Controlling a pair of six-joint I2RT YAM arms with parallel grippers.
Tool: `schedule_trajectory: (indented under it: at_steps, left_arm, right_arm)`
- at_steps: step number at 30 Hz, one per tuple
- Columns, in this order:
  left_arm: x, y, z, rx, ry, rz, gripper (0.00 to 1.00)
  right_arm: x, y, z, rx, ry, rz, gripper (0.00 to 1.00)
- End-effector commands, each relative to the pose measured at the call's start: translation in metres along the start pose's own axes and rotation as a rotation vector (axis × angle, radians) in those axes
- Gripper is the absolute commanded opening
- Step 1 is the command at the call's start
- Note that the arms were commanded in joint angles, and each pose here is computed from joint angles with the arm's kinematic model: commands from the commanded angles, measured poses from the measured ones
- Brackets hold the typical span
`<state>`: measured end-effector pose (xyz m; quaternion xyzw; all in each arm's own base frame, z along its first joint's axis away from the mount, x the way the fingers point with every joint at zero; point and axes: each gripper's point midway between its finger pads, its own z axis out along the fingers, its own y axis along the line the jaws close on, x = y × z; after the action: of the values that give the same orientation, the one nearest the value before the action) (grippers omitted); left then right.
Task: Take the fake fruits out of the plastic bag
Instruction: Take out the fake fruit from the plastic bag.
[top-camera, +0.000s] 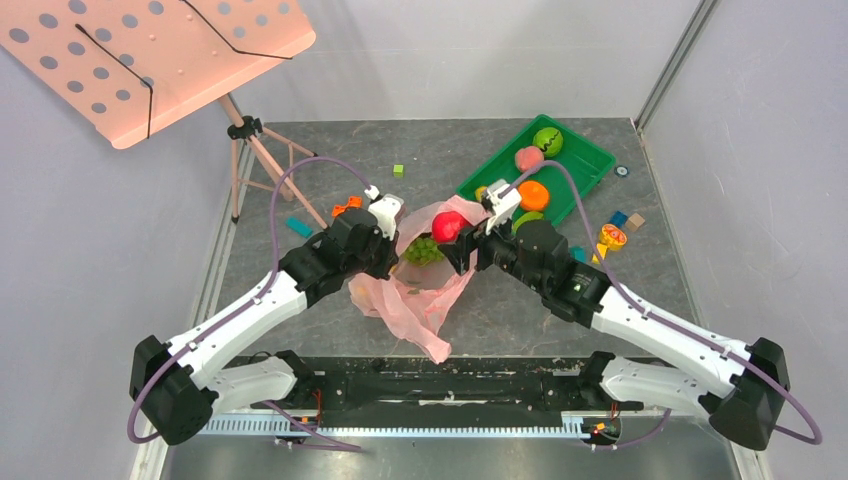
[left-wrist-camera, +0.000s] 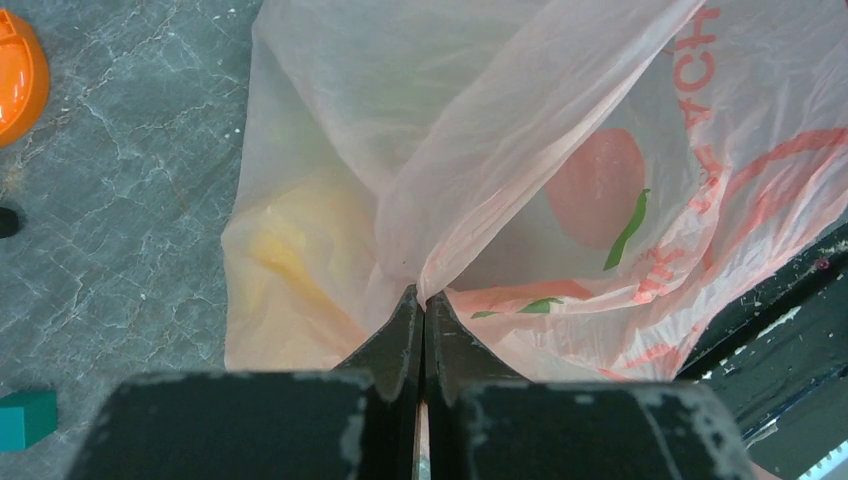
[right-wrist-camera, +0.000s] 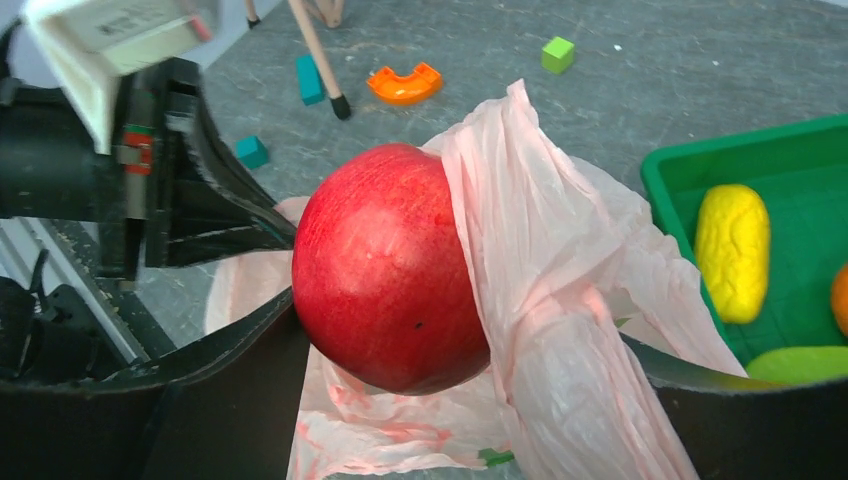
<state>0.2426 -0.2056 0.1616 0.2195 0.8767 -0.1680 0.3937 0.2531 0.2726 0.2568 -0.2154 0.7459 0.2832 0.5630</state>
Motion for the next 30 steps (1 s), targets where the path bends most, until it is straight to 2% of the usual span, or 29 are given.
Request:
schedule_trajectory:
  at_steps: [1,7,10,15,23,27,30]
  left_arm:
    - [0.004,0.007,-0.001,-0.038,0.012,-0.018,0.02]
    - [0.005,0.007,-0.001,-0.035,0.016,-0.019,0.02]
    - [0.004,0.004,0.001,-0.024,0.013,-0.029,0.02]
    - [-0.012,-0.005,0.004,0.010,-0.024,-0.067,0.02]
    - [-0.070,-0.015,0.014,0.025,-0.172,-0.143,0.02]
    - [-0.104,-0.016,0.009,0.019,-0.271,-0.169,0.02]
    - [-0.120,-0.003,0.004,-0.048,-0.326,-0.182,0.02]
  right_arm:
    - [-0.034,-0.020,-0.004,0.035,-0.056,0.016,0.68]
    - [-0.044,-0.034,-0.008,-0.013,-0.075,0.088,0.67]
    - [-0.043,-0.013,-0.007,-0.135,-0.076,0.080,0.66]
    - [-0.017,0.007,-0.017,-0.268,-0.038,0.075,0.66]
    - [0.029,0.023,-0.047,-0.376,0.077,0.061,0.66]
    - [0.054,0.017,-0.056,-0.341,0.132,0.070,0.66]
    - [0.062,0.011,-0.065,-0.312,0.140,0.059,0.66]
